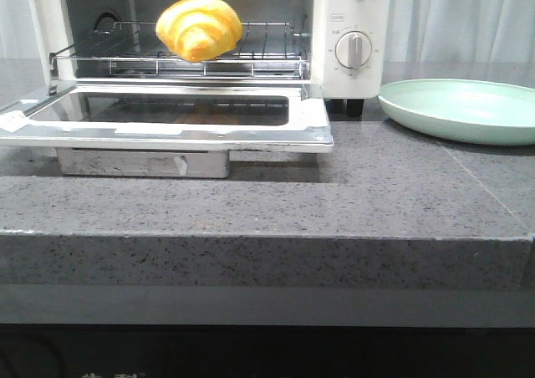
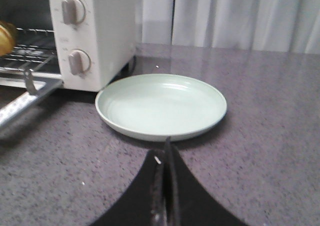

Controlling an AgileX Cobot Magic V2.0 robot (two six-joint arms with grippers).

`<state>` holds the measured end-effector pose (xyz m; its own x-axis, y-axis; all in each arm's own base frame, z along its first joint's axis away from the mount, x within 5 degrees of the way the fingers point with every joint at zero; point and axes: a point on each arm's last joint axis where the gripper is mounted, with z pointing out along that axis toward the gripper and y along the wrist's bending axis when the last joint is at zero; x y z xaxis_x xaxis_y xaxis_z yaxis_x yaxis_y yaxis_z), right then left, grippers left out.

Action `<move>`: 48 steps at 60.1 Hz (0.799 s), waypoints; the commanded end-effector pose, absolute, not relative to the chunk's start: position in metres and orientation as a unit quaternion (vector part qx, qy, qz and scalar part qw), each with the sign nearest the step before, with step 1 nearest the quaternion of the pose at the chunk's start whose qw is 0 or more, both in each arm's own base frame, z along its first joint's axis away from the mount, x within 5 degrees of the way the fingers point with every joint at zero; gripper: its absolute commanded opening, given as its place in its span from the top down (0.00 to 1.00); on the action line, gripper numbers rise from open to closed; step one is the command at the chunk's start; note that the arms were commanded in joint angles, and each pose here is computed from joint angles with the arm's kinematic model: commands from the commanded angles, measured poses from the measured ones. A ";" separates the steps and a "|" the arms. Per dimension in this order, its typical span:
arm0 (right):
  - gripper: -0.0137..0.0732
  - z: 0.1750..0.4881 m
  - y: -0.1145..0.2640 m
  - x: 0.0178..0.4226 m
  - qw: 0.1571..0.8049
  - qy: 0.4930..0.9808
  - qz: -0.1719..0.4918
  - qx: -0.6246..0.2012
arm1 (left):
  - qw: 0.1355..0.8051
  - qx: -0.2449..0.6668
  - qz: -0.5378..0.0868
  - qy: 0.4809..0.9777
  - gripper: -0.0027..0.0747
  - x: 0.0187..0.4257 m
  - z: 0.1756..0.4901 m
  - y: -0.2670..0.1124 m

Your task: Put bread in oven

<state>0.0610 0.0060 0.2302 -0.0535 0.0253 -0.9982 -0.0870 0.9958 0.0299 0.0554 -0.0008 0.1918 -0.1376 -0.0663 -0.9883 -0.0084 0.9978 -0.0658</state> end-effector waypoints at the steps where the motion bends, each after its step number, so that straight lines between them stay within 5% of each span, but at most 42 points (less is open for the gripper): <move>1: 0.91 0.227 0.003 0.058 0.725 0.688 0.032 -0.002 | 0.686 -0.030 -0.024 0.726 0.99 0.055 0.197 0.000; 15: 0.91 0.202 0.001 0.055 0.720 0.694 0.024 0.010 | 0.686 -0.030 -0.024 0.726 0.99 0.055 0.197 0.000; 48: 0.91 0.201 0.002 0.055 0.715 0.698 0.025 0.010 | 0.686 -0.030 -0.024 0.726 0.99 0.055 0.197 0.000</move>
